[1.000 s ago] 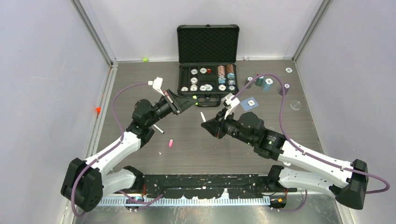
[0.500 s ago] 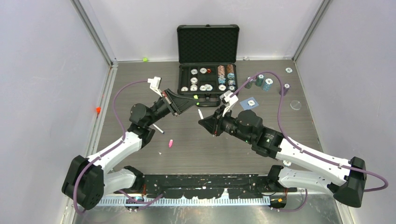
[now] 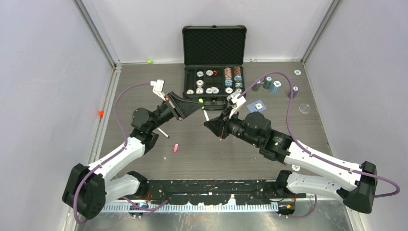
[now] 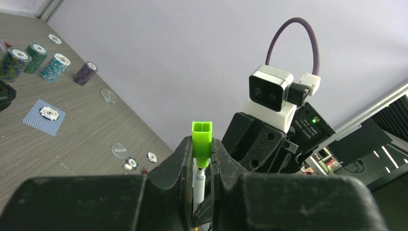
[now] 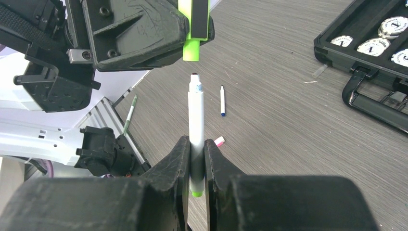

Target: Insert the pens into the pen caps

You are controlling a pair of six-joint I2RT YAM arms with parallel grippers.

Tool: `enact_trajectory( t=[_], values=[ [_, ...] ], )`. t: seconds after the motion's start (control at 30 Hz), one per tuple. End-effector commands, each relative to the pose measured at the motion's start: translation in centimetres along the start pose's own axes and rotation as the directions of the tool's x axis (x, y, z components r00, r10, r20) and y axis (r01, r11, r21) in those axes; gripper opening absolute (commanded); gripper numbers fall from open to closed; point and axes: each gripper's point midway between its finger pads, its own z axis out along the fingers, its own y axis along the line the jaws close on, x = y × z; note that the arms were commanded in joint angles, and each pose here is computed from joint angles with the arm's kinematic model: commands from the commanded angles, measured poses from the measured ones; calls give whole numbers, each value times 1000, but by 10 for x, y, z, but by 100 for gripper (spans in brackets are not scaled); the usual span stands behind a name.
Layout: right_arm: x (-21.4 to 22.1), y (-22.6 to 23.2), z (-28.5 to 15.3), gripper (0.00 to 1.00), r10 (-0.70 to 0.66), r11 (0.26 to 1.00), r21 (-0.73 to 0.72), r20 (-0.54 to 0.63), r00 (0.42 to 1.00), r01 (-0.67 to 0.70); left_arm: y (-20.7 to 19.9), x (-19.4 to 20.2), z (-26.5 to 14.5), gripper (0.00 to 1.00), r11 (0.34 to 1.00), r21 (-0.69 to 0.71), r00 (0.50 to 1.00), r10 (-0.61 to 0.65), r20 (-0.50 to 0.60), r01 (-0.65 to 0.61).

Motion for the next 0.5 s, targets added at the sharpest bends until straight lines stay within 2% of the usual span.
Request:
enact_trajectory(
  t=[0.0,0.47],
  values=[
    [-29,12,0,0,9,1000,-21,83,996,-7,-12,-1,-3,0,998,45,999,46,0,-46],
    [-28,12,2,1,13,1000,-20,78,997,-12,-2,4,-1,0,999,31,999,30,-24,-29]
  ],
)
